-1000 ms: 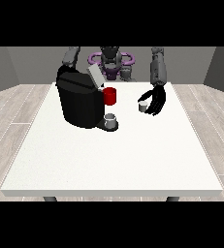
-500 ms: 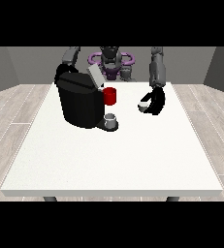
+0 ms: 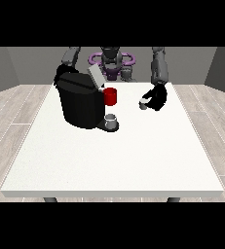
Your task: Insert the coffee pod into the coffee machine and close the lid
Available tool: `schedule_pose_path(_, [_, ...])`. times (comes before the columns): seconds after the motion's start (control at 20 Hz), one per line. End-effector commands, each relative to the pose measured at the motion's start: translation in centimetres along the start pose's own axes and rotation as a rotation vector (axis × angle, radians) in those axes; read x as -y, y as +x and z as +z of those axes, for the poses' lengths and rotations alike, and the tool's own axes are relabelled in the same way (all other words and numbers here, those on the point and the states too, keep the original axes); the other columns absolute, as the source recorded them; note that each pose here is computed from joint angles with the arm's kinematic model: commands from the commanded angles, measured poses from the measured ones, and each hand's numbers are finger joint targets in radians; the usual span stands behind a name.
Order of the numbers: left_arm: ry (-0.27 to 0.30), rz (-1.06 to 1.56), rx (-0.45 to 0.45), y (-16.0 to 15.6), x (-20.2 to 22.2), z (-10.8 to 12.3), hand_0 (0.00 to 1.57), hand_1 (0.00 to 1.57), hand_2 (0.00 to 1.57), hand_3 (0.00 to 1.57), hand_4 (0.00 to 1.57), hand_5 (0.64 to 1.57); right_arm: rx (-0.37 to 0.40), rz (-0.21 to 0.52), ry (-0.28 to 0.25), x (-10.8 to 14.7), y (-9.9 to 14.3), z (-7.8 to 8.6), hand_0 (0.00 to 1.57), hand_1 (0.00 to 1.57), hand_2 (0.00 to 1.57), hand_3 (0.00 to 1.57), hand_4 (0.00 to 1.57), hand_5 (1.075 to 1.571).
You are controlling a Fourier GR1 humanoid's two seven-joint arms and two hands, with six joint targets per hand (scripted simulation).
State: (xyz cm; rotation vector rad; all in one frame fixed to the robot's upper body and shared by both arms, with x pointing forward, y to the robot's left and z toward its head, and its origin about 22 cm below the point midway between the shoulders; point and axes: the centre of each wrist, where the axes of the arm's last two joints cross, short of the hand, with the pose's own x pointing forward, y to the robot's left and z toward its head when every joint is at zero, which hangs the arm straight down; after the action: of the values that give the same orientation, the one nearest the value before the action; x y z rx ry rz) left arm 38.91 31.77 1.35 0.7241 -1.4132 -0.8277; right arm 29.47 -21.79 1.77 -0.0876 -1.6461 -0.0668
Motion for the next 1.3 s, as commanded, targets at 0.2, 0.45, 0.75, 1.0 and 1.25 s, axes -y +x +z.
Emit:
schedule_pose_path(0.2, [-0.041, 0.008, 0.137, 4.7, -2.4, -2.6, 1.32, 1.32, 1.38, 1.35, 0.58, 1.571, -0.061, 0.0, 0.004, -1.4, -1.8, 0.4, 0.0, 0.0, 0.0, 0.0, 0.49, 1.571])
schedule_pose_path(0.45, [-0.018, 0.003, 0.179, 6.5, -6.1, -3.8, 1.26, 1.26, 1.33, 1.29, 0.54, 1.571, -0.06, 0.014, 0.026, -0.2, -1.9, -0.1, 0.0, 0.0, 0.0, 0.0, 0.44, 1.571])
schedule_pose_path(0.75, [-0.004, 0.002, 0.231, 8.8, -6.9, -4.6, 1.23, 1.23, 1.32, 1.29, 0.57, 1.571, -0.002, -0.029, 0.023, -2.0, -0.3, -1.8, 0.0, 0.0, 0.0, 0.0, 0.49, 1.571])
schedule_pose_path(1.0, [0.008, -0.01, 0.233, 10.9, -9.9, -5.1, 1.26, 1.26, 1.33, 1.28, 0.54, 1.571, -0.016, -0.021, 0.008, -0.2, -2.1, -0.8, 0.0, 0.0, 0.0, 0.0, 0.49, 1.571])
schedule_pose_path(1.25, [0.078, 0.054, 0.2, 12.2, -15.0, -5.6, 1.27, 1.27, 1.31, 1.24, 0.51, 1.571, 0.006, -0.01, 0.06, -1.4, 0.3, -1.4, 0.0, 0.0, 0.0, 0.0, 0.49, 1.571])
